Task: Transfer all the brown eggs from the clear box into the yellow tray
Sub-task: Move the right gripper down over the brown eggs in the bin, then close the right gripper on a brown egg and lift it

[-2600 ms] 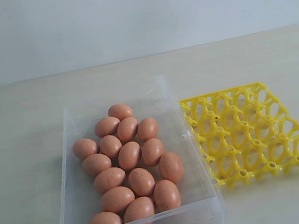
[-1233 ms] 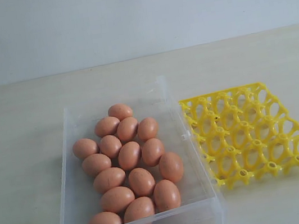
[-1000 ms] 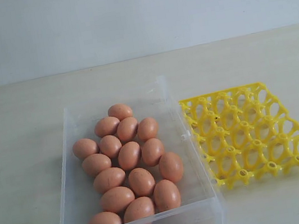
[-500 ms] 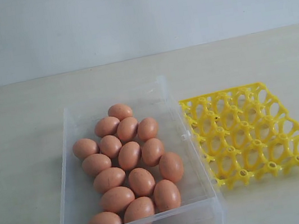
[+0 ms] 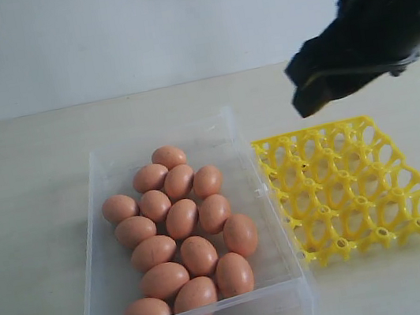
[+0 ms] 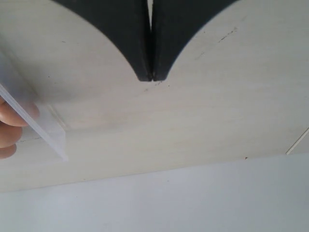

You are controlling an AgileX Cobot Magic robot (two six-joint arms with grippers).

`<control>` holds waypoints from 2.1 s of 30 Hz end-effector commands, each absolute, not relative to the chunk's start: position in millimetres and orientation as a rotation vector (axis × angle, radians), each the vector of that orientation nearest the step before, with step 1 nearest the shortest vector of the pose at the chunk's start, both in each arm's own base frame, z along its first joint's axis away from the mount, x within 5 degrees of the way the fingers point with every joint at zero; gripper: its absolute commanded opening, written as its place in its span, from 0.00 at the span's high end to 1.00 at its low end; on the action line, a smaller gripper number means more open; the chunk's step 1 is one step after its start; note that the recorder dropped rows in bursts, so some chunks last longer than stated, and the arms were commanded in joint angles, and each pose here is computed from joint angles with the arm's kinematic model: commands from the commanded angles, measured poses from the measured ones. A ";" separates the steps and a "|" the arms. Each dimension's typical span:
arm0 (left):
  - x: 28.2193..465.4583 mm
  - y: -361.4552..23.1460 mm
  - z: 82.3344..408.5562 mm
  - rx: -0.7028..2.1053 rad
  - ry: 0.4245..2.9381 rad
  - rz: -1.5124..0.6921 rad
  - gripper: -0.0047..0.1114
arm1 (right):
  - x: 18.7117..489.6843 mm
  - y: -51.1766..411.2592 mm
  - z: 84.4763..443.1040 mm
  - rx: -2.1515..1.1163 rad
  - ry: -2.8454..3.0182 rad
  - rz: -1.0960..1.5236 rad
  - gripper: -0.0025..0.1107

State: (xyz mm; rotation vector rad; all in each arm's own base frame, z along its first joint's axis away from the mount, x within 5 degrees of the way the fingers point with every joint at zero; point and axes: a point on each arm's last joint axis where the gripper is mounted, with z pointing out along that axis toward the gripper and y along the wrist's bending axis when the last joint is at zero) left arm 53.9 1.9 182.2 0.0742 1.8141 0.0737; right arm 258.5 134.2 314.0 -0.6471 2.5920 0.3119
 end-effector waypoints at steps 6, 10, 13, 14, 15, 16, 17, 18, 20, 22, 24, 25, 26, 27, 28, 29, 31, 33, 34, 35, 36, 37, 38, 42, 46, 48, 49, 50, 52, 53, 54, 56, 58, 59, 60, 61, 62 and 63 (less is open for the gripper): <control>54.1 1.7 184.8 0.071 1.796 0.069 0.96 | 269.1 201.9 249.1 -0.844 2.693 0.391 0.59; 54.1 1.7 184.8 0.071 1.796 0.069 0.96 | 270.1 215.5 222.1 -0.894 2.764 0.381 0.57; 54.1 1.7 184.8 0.071 1.796 0.069 0.96 | 269.3 221.9 210.0 -0.909 2.799 0.387 0.54; 54.1 1.7 184.8 0.071 1.796 0.069 0.96 | 269.1 223.6 208.4 -0.909 2.804 0.393 0.53; 54.1 1.7 184.8 0.071 1.796 0.069 0.96 | 269.4 225.3 207.9 -0.913 2.803 0.394 0.52; 54.1 1.7 184.8 0.071 1.796 0.069 0.96 | 269.4 227.3 207.7 -0.925 2.801 0.390 0.52; 54.1 1.7 184.8 0.071 1.796 0.069 0.96 | 269.8 229.9 208.5 -0.934 2.798 0.392 0.51; 54.1 1.7 184.8 0.071 1.796 0.069 0.96 | 270.6 233.8 210.0 -0.943 2.789 0.396 0.51; 54.1 1.7 184.8 0.071 1.796 0.069 0.96 | 273.4 238.5 210.3 -0.948 2.780 0.401 0.51; 54.1 1.7 184.8 0.071 1.796 0.069 0.96 | 278.1 241.6 209.6 -0.949 2.773 0.398 0.51; 54.1 1.7 184.8 0.071 1.796 0.069 0.96 | 283.1 244.9 207.2 -0.955 2.769 0.389 0.51; 54.1 1.7 184.8 0.071 1.796 0.069 0.96 | 285.5 245.8 204.7 -0.964 2.768 0.374 0.51; 54.1 1.7 184.8 0.071 1.796 0.069 0.96 | 287.6 246.9 204.2 -0.961 2.768 0.367 0.51; 54.1 1.7 184.8 0.071 1.796 0.069 0.96 | 290.1 247.4 200.9 -0.948 2.778 0.348 0.51; 54.1 1.7 184.8 0.071 1.796 0.069 0.96 | 291.8 247.8 199.0 -0.940 2.784 0.335 0.51; 54.1 1.7 184.8 0.071 1.796 0.069 0.96 | 293.9 247.0 197.3 -0.924 2.793 0.316 0.51; 54.1 1.7 184.8 0.071 1.796 0.069 0.96 | 296.9 245.8 190.0 -0.912 2.810 0.265 0.51; 54.1 1.7 184.8 0.071 1.796 0.069 0.96 | 300.1 244.4 186.5 -0.912 2.815 0.228 0.51; 54.1 1.7 184.8 0.071 1.796 0.069 0.96 | 301.1 243.5 184.8 -0.910 2.818 0.215 0.51; 54.1 1.7 184.8 0.071 1.796 0.069 0.96 | 302.0 242.9 183.9 -0.904 2.820 0.212 0.51; 54.1 1.7 184.8 0.071 1.796 0.069 0.96 | 302.5 243.0 181.8 -0.907 2.823 0.207 0.51; 54.1 1.7 184.8 0.071 1.796 0.069 0.96 | 303.3 242.2 181.2 -0.903 2.825 0.206 0.51; 54.1 1.7 184.8 0.071 1.796 0.069 0.96 | 304.0 242.1 179.0 -0.900 2.830 0.206 0.51; 54.1 1.7 184.8 0.071 1.796 0.069 0.96 | 305.9 243.5 171.4 -0.898 2.840 0.201 0.51; 54.1 1.7 184.8 0.071 1.796 0.069 0.96 | 308.1 246.7 160.8 -0.879 2.851 0.222 0.51; 54.1 1.7 184.8 0.071 1.796 0.069 0.96 | 308.2 247.4 156.3 -0.875 2.865 0.225 0.51; 54.1 1.7 184.8 0.071 1.796 0.069 0.96 | 308.1 247.3 155.0 -0.877 2.870 0.223 0.51; 54.1 1.7 184.8 0.071 1.796 0.069 0.96 | 307.9 247.2 150.9 -0.881 2.885 0.216 0.51; 54.1 1.7 184.8 0.071 1.796 0.069 0.96 | 307.7 247.6 145.5 -0.881 2.904 0.214 0.51; 54.1 1.7 184.8 0.071 1.796 0.069 0.96 | 307.3 248.3 144.7 -0.874 2.910 0.227 0.51; 54.1 1.7 184.8 0.071 1.796 0.069 0.96 | 307.1 248.8 143.0 -0.871 2.917 0.234 0.51; 54.1 1.7 184.8 0.071 1.796 0.069 0.96 | 306.9 249.5 137.3 -0.865 2.935 0.238 0.51; 54.1 1.7 184.8 0.071 1.796 0.069 0.96 | 306.0 250.6 131.3 -0.855 2.962 0.253 0.51; 54.1 1.7 184.8 0.071 1.796 0.069 0.96 | 305.5 250.5 128.5 -0.853 2.971 0.253 0.51; 54.1 1.7 184.8 0.071 1.796 0.069 0.96 | 305.5 250.5 125.4 -0.854 2.979 0.250 0.52; 54.1 1.7 184.8 0.071 1.796 0.069 0.96 | 305.3 250.4 123.7 -0.859 2.984 0.247 0.57; 54.1 1.7 184.8 0.071 1.796 0.069 0.96 | 305.5 250.2 123.6 -0.866 2.981 0.242 0.68; 54.1 1.7 184.8 0.071 1.796 0.069 0.96 | 305.8 250.4 125.3 -0.867 2.972 0.245 0.74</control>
